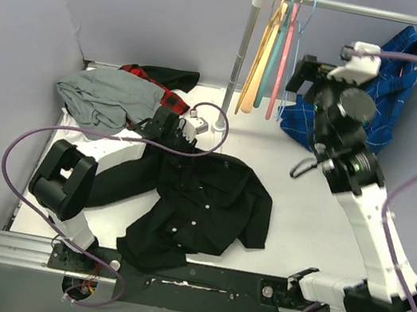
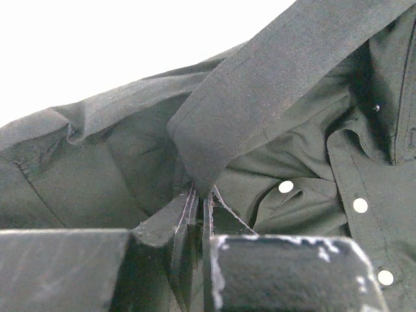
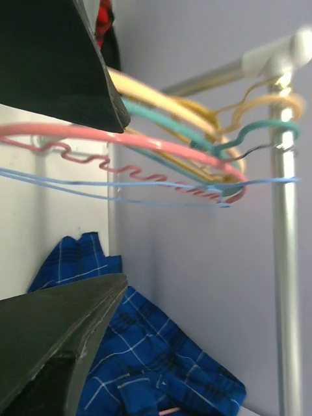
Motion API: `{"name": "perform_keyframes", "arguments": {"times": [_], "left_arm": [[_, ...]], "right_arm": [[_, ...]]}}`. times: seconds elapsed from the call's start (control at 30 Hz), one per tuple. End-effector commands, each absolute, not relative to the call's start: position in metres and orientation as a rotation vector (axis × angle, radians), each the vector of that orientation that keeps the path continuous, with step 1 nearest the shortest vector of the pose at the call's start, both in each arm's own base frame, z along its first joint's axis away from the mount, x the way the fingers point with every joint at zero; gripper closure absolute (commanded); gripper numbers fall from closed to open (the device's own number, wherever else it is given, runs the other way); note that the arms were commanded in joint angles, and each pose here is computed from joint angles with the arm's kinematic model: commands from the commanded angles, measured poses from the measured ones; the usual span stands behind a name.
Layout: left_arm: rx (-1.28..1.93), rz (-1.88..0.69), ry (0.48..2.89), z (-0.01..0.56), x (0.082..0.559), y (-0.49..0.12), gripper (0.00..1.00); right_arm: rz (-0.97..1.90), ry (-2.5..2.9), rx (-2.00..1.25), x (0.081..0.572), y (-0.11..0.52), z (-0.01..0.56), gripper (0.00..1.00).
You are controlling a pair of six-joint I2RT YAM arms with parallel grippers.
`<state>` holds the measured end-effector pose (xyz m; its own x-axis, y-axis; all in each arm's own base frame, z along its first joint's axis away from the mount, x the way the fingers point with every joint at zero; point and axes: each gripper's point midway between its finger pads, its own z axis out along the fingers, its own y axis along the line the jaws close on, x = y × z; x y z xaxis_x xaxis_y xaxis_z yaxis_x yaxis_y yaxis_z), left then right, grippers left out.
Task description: Place the shirt on the hanger
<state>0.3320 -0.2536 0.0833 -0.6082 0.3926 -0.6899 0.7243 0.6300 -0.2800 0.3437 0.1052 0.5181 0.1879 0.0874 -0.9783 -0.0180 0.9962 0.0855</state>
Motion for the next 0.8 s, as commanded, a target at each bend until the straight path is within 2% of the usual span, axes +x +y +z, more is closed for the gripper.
{"name": "perform_keyframes", "arguments": {"times": [0.0,0.4,0.53,0.77], "left_arm": [[0.884,-0.735,2.137,0.126,0.339,-0.256,1.00],[0.891,-0.733,2.120,0.126,0.333,-0.252,1.00],[0.894,-0.726,2.116,0.127,0.333,-0.252,1.00],[0.899,-0.711,2.120,0.124,0.333,-0.250,1.00]], "right_arm": [[0.087,1.508,0.027,0.391,0.104,0.496,0.06],[0.089,1.620,0.066,0.452,0.093,0.444,0.11],[0.118,1.648,0.068,0.461,0.096,0.428,0.16],[0.193,1.616,0.068,0.459,0.103,0.432,0.10]]}}
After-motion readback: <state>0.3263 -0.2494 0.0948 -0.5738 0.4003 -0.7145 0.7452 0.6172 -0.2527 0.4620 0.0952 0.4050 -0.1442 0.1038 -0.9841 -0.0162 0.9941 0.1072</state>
